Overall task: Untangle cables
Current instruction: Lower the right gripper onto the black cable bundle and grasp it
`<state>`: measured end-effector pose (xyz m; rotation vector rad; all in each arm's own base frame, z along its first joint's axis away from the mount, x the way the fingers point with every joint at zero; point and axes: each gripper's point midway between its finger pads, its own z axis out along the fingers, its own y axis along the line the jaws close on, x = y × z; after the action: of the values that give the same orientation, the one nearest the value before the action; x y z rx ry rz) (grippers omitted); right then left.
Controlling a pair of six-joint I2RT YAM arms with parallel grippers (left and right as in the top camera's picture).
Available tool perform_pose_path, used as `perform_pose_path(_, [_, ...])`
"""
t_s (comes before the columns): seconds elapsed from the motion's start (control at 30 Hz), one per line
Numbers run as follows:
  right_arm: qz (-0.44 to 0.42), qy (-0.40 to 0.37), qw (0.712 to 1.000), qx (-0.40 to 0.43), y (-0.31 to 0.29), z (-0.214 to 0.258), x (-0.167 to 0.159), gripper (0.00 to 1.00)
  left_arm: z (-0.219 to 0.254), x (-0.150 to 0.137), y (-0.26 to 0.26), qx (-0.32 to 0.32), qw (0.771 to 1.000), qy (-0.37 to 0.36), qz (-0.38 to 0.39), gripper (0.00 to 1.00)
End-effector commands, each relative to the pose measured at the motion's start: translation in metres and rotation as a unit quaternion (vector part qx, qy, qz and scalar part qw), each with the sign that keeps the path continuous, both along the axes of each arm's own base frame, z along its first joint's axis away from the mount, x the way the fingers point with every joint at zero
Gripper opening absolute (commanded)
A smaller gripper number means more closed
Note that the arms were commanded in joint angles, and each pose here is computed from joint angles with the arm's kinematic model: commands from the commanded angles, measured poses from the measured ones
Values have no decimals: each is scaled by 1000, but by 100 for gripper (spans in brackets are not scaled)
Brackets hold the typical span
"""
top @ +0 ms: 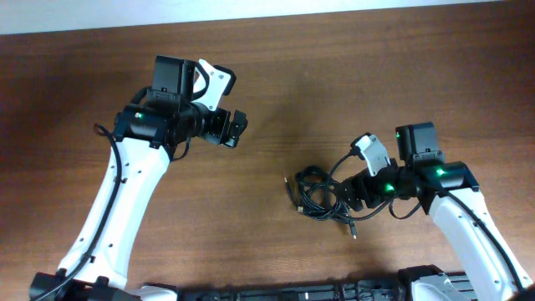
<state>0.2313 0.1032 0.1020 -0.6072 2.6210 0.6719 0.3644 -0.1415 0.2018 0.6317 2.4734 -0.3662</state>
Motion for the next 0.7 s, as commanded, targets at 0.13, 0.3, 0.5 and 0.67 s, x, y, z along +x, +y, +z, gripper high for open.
perform_pose_path(0.13, [43,71,996,32,15,-35,-4,82,4,2,-4,-3,1000,-4,-7,99])
perform_pose_path(0.3, [45,109,992,51,20,-57,-2,69,4,2,-4,-3,1000,-4,-7,99])
perform_pose_path(0.5, [49,112,990,74,27,-54,-2,59,4,2,-4,-3,1000,-4,-7,99])
perform_pose_path(0.67, [44,124,989,68,25,-61,-2,63,4,2,-4,-3,1000,-4,-7,99])
